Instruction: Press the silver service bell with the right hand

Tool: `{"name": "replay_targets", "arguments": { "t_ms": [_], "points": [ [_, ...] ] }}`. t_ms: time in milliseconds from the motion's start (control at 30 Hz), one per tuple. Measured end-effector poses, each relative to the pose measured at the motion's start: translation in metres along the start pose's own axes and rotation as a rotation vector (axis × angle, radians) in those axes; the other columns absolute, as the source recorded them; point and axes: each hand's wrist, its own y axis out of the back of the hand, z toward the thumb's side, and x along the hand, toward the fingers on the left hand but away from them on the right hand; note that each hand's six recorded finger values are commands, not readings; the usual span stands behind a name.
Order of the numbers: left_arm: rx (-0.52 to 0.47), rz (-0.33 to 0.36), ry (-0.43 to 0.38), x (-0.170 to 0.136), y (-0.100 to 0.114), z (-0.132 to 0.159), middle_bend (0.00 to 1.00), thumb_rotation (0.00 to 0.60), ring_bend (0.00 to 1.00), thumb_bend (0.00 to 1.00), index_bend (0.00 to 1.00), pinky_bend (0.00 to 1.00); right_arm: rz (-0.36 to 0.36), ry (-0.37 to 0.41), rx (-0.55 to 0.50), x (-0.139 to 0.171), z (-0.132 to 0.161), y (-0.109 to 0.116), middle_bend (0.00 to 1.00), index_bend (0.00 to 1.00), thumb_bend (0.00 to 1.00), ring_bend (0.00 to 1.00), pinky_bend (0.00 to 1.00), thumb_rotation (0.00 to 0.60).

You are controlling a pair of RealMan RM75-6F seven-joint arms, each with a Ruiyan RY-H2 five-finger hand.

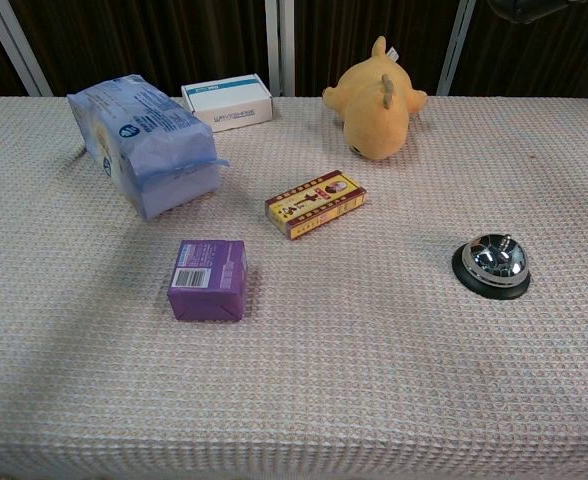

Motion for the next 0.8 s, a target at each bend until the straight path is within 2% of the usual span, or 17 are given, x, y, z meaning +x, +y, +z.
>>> {"name": "replay_targets", "arguments": {
  "t_ms": [233,433,500,633,800],
  "points": [
    [0.019,-0.004,-0.013,-0.005,0.001,0.003,0.14,0.425,0.08,0.30,0.13,0.21,0.000,-0.011,0.004,0.008,-0.007,-0.001,0.00,0.00,0.43,0.00,0.00,0.600],
    [0.086,-0.008,-0.042,-0.017,0.005,0.013,0.14,0.422,0.08,0.30,0.13,0.21,-0.009,-0.017,0.005,0.018,-0.014,0.006,0.00,0.00,0.43,0.00,0.00,0.600],
    [0.135,-0.007,-0.048,-0.021,0.007,0.013,0.14,0.424,0.08,0.30,0.13,0.21,-0.016,-0.018,0.005,0.025,-0.015,0.011,0.00,0.00,0.42,0.00,0.00,0.600],
    [0.311,-0.003,-0.063,-0.032,0.012,0.012,0.14,0.411,0.08,0.26,0.13,0.20,-0.030,-0.036,0.028,0.051,-0.017,0.025,0.00,0.00,0.36,0.00,0.00,0.600],
    [0.690,0.008,-0.045,-0.060,0.022,-0.003,0.13,0.361,0.07,0.10,0.11,0.19,-0.040,-0.093,0.162,0.111,-0.027,0.047,0.00,0.00,0.33,0.00,0.00,0.600]
  ]
}}
